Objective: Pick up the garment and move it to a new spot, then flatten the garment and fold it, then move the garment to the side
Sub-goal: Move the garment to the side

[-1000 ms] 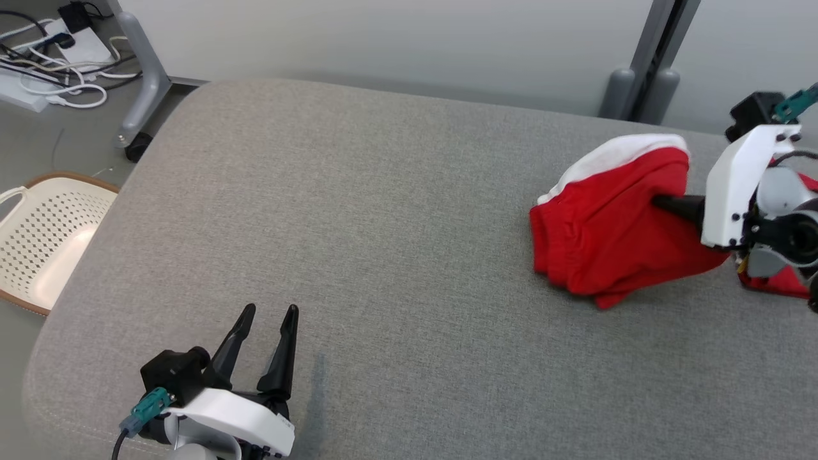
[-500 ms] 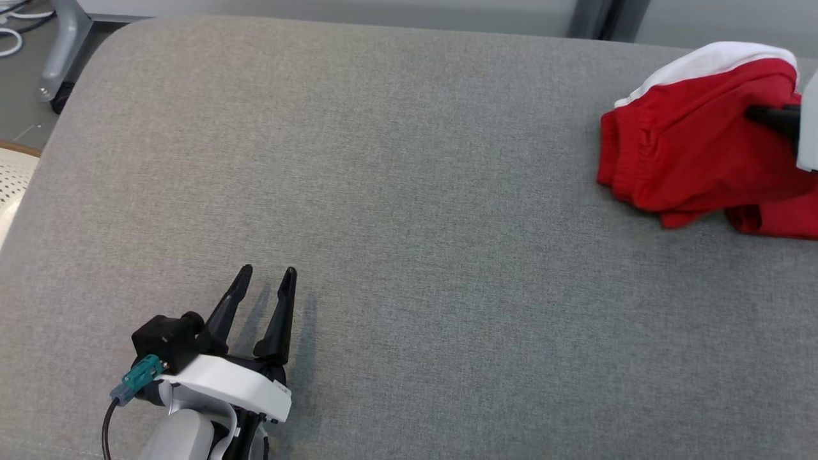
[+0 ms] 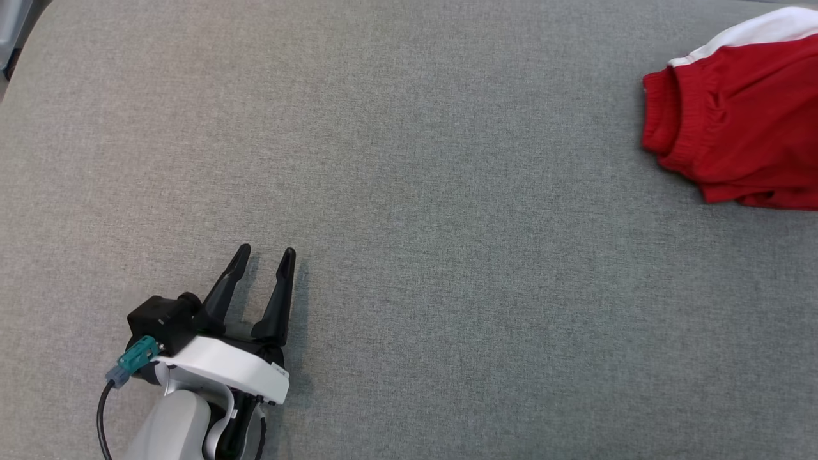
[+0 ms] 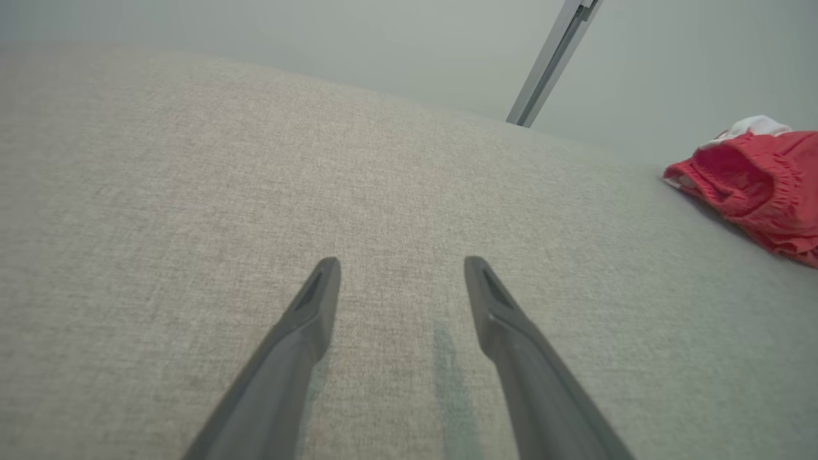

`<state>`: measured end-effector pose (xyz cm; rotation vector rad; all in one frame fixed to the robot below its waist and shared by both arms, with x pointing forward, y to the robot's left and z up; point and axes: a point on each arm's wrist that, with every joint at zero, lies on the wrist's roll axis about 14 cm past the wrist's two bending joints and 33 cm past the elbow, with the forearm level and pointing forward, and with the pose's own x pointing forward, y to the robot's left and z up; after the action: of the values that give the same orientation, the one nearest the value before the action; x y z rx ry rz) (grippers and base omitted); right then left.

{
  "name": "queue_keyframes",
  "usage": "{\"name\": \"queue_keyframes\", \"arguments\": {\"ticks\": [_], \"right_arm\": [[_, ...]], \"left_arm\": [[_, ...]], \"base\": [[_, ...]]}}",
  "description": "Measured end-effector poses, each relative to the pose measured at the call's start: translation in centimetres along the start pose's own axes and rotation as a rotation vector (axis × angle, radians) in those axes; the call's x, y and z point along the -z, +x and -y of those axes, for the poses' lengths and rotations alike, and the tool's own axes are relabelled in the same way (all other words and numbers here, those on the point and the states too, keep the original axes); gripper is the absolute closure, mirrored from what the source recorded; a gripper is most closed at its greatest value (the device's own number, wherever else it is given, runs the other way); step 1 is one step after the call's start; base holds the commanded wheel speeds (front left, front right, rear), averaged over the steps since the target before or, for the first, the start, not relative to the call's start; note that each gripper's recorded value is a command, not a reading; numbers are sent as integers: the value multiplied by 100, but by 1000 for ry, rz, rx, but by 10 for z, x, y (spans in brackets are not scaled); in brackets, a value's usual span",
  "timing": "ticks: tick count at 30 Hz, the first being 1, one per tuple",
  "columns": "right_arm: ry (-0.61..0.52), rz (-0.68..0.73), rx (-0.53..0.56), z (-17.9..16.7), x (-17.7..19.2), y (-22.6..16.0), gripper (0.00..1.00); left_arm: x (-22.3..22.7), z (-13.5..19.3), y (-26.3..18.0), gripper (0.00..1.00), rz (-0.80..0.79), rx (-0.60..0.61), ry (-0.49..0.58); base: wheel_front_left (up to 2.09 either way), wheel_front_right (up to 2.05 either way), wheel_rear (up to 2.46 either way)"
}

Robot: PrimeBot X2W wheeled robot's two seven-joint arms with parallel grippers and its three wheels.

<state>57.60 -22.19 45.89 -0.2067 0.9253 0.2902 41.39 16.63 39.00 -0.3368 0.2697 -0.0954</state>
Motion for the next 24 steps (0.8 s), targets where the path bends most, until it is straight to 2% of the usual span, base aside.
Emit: {"name": "queue_keyframes", "arguments": {"ticks": [9,19,20,21,22,23,24], "right_arm": [[-29,-95,152,41,25,4,100],[-25,-99,208,45,41,23,100],[-34,-91,215,45,40,23,76],[-43,-85,224,46,39,23,33],[-48,-80,230,46,39,22,33],[-48,-75,233,45,39,22,0],[-47,-62,230,43,37,21,0]], "left_arm": [[0,0,3,0,-5,8,8],[-4,-3,3,0,3,5,21],[-5,-4,2,0,5,4,23],[-6,-5,2,0,7,3,25],[-7,-5,1,0,9,3,25],[-8,-4,1,0,13,3,26],[-10,-4,1,0,17,5,25]], "base": [[0,0,0],[0,0,0],[0,0,0],[0,0,0],[0,0,0],[0,0,0],[0,0,0]]}}
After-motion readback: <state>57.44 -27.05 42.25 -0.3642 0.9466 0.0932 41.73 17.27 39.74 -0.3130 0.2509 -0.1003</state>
